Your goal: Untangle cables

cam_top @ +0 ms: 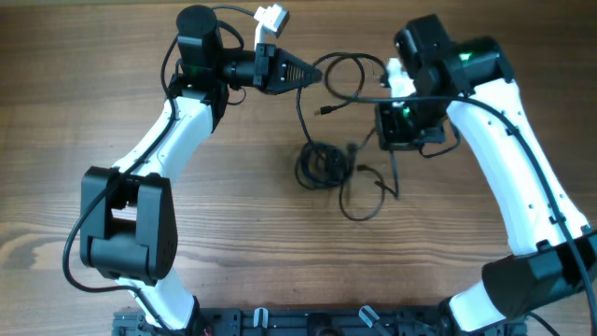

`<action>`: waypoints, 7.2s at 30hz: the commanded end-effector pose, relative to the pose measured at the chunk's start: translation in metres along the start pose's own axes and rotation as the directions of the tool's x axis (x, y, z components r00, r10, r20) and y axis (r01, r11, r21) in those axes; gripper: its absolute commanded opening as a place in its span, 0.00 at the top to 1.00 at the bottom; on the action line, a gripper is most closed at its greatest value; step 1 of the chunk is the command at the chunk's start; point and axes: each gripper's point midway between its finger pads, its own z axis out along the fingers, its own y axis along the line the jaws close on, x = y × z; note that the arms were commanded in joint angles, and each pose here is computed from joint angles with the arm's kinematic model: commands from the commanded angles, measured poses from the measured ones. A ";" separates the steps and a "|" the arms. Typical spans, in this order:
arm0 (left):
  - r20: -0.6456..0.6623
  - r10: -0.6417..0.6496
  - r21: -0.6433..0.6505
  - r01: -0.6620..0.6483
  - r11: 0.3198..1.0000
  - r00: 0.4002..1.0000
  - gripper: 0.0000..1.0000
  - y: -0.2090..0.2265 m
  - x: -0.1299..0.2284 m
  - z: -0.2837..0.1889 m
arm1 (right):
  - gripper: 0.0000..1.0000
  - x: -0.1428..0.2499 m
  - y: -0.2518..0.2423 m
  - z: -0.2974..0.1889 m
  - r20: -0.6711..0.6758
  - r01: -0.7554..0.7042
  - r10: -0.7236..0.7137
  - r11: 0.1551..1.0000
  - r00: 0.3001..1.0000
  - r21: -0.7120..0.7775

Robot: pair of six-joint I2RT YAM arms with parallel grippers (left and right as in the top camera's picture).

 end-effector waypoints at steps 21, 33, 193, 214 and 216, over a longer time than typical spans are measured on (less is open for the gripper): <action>0.180 -0.079 -0.227 0.119 0.966 0.981 0.00 0.061 -0.010 0.040 | 0.96 -0.132 -0.032 -0.024 0.332 -0.126 0.263 0.916 0.906 -0.380; 0.350 -0.155 -0.783 0.379 0.493 0.924 0.00 0.186 0.049 -0.041 | 0.96 -0.083 -0.267 -0.054 0.424 -0.703 0.688 0.695 0.589 -0.153; 0.536 -0.814 0.328 0.833 0.445 0.224 0.96 -0.049 -0.091 -0.057 | 0.19 -0.132 0.003 0.020 0.203 0.194 -0.131 0.922 0.970 -0.335; 0.499 -0.833 0.328 0.838 0.436 0.238 0.96 -0.054 -0.088 -0.089 | 0.46 -0.145 0.077 0.093 0.209 0.392 -0.332 0.817 0.920 -0.424; 0.503 -0.832 0.332 0.836 0.437 0.234 0.96 -0.054 -0.088 -0.092 | 0.57 -0.147 0.078 0.093 0.219 0.398 -0.335 0.815 0.917 -0.422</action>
